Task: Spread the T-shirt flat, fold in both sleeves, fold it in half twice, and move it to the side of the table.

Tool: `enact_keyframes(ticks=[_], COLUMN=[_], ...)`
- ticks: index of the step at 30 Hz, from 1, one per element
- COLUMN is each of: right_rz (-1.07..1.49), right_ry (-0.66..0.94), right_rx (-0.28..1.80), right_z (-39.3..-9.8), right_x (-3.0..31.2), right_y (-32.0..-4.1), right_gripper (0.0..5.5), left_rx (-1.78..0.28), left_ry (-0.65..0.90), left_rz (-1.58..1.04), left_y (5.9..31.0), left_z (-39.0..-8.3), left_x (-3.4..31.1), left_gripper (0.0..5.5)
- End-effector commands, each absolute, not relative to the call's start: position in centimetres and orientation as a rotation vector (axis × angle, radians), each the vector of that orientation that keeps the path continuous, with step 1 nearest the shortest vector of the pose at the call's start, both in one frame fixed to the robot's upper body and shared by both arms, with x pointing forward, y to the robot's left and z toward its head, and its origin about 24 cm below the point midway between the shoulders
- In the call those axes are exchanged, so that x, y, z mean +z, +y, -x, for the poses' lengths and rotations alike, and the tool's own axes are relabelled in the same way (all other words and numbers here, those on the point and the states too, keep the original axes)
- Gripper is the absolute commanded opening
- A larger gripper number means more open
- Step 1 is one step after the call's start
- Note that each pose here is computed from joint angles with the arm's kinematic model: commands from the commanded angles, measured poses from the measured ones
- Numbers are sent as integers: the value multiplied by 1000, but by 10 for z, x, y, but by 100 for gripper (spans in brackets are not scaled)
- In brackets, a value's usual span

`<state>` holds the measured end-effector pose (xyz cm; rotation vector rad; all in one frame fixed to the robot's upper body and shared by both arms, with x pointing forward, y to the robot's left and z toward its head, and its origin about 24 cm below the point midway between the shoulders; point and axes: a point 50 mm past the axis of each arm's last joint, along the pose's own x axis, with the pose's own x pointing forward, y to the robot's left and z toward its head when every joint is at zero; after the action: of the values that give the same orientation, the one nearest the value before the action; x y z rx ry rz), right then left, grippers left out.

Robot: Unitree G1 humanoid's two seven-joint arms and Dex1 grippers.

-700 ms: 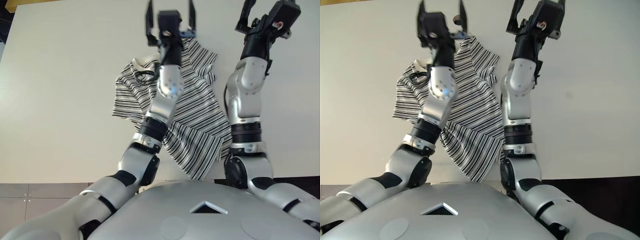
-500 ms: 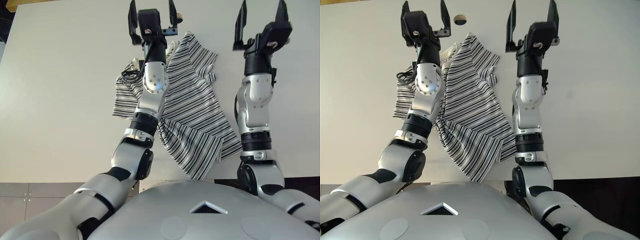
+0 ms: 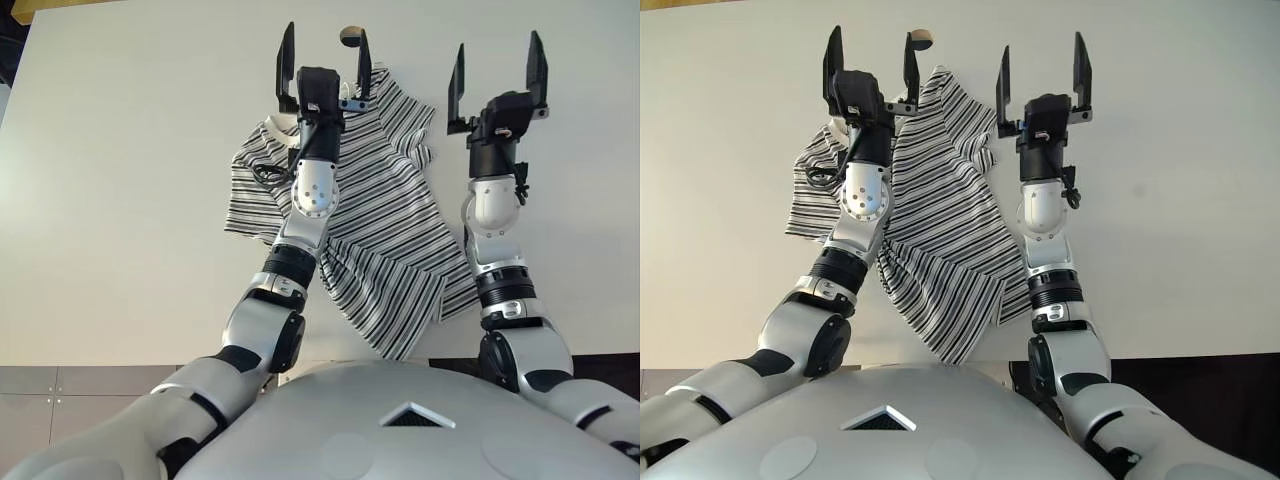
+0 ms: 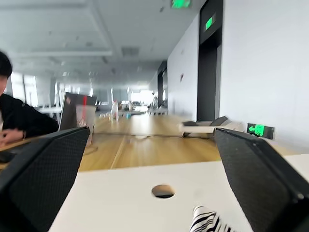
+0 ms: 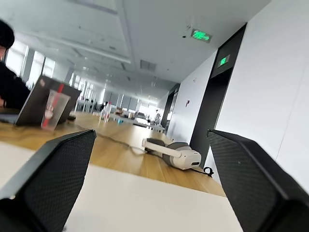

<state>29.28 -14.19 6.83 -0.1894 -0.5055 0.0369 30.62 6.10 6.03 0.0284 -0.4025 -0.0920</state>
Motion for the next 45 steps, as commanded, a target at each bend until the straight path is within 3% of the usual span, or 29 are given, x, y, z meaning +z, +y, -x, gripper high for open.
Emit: enact_keyframes(ticks=[1,7,10,14,19,23,28,32,37,40,45], right_rz=[150,287,518,947,1271,1381,1429,1356,1283,1241,1159], right_ry=[-514,-513,-471,-355,-148,-8,165,254,284,218,35], right_rx=[42,52,124,407,741,833,821,703,472,429,348], right_z=[-294,-297,-312,-346,-359,-357,-353,-350,-321,-314,-323], right_x=[67,70,79,90,64,37,14,13,4,6,25], right_y=[-142,-142,-148,-139,-120,-117,-135,-179,-251,-255,-235], right_gripper=[427,427,427,427,427,427,427,427,427,427,427], left_rx=[-83,-59,-35,9,23,1,14,22,9,-70,-148], left_ry=[-405,-427,-494,-600,-689,-696,-726,-758,-735,-735,-667], left_rz=[-58,-50,11,38,71,78,73,70,-72,-226,-508], left_y=[62,65,71,85,86,79,81,86,101,100,115], left_z=[-304,-305,-308,-313,-314,-316,-318,-317,-319,-316,-318], left_x=[53,54,68,89,110,115,123,130,129,123,104], left_gripper=[474,474,474,474,474,474,474,474,474,474,474])
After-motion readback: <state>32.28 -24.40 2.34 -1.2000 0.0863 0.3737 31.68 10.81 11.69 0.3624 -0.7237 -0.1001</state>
